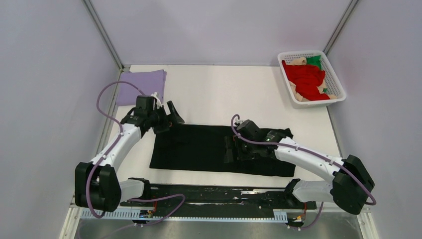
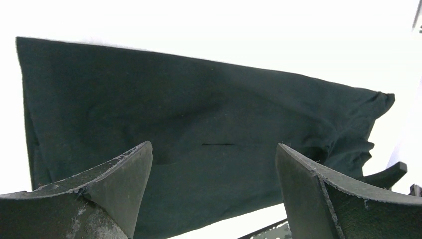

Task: Fold and stack the t-shirts
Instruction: Rotate the tshirt 90 degrees

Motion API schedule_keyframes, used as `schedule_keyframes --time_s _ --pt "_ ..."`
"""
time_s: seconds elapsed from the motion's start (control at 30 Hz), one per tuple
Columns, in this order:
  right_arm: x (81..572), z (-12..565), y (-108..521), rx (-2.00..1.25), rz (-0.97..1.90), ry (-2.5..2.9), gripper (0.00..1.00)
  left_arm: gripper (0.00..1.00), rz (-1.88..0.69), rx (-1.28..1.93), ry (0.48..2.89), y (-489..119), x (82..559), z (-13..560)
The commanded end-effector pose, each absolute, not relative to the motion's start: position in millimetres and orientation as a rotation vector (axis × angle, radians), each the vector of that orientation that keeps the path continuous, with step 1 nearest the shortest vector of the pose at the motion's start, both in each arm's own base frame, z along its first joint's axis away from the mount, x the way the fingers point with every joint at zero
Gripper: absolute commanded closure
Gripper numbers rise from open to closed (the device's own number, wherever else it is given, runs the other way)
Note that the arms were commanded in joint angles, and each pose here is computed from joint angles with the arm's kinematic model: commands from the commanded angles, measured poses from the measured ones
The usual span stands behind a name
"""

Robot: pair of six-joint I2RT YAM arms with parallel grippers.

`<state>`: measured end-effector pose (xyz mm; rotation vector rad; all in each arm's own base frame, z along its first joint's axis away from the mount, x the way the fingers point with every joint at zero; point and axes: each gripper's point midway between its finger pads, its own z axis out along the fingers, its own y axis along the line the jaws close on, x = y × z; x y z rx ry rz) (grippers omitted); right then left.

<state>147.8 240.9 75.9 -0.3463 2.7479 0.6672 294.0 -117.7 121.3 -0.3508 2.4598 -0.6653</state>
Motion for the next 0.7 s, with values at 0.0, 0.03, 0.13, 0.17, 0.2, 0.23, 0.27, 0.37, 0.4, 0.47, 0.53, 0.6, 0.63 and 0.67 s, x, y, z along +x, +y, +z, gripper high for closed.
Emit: schedule_keyframes --time_s 0.0,0.03,0.13,0.17,0.2,0.23,0.27,0.37,0.4,0.47,0.53,0.6,0.63,0.67 --pt "185.9 117.0 228.1 -0.063 0.629 2.588 0.00 0.00 -0.816 -0.237 2.404 -142.2 300.5 139.5" --pt "190.4 117.0 219.5 0.023 0.629 2.584 0.00 0.00 -0.833 -0.215 2.401 -147.7 302.1 139.8" --pt "207.3 115.8 191.7 0.279 0.625 2.547 0.00 0.00 -0.894 -0.097 2.415 -176.5 299.6 141.3" --pt "214.4 115.0 183.4 0.359 0.622 2.531 0.00 0.00 -0.907 -0.075 2.433 -184.2 300.7 135.1" --pt "224.3 111.4 169.9 0.462 0.579 2.504 0.00 0.00 -0.943 -0.023 2.438 -196.8 297.3 135.8" --pt "231.0 106.9 160.3 0.548 0.558 2.488 0.00 0.00 -0.959 -0.009 2.462 -203.2 298.3 127.9" --pt "237.3 101.9 153.0 0.612 0.539 2.470 0.00 0.00 -0.991 0.026 2.479 -211.6 293.7 124.2" --pt "248.5 72.9 130.7 0.776 0.423 2.463 0.00 0.00 -1.009 0.047 2.553 -219.7 287.6 97.0" --pt "248.1 61.9 123.7 0.824 0.381 2.476 0.00 0.00 -1.006 0.051 2.570 -219.4 285.7 90.7" --pt "243.7 41.3 112.2 0.908 0.323 2.519 0.00 0.00 -0.980 0.049 2.631 -215.3 278.2 71.5" --pt "234.5 22.1 105.6 0.963 0.267 2.568 0.00 0.00 -0.943 0.038 2.696 -208.9 268.2 52.0" --pt "230.2 8.3 100.2 0.996 0.213 2.596 0.00 0.00 -0.917 0.025 2.751 -202.9 256.3 34.9" --pt "232.1 4.1 97.8 1.006 0.193 2.601 0.00 0.00 -0.910 0.019 2.781 -200.3 249.3 27.0" --pt "236.7 0.7 96.2 1.002 0.176 2.604 0.00 0.00 -0.901 0.024 2.795 -198.2 245.4 23.0"
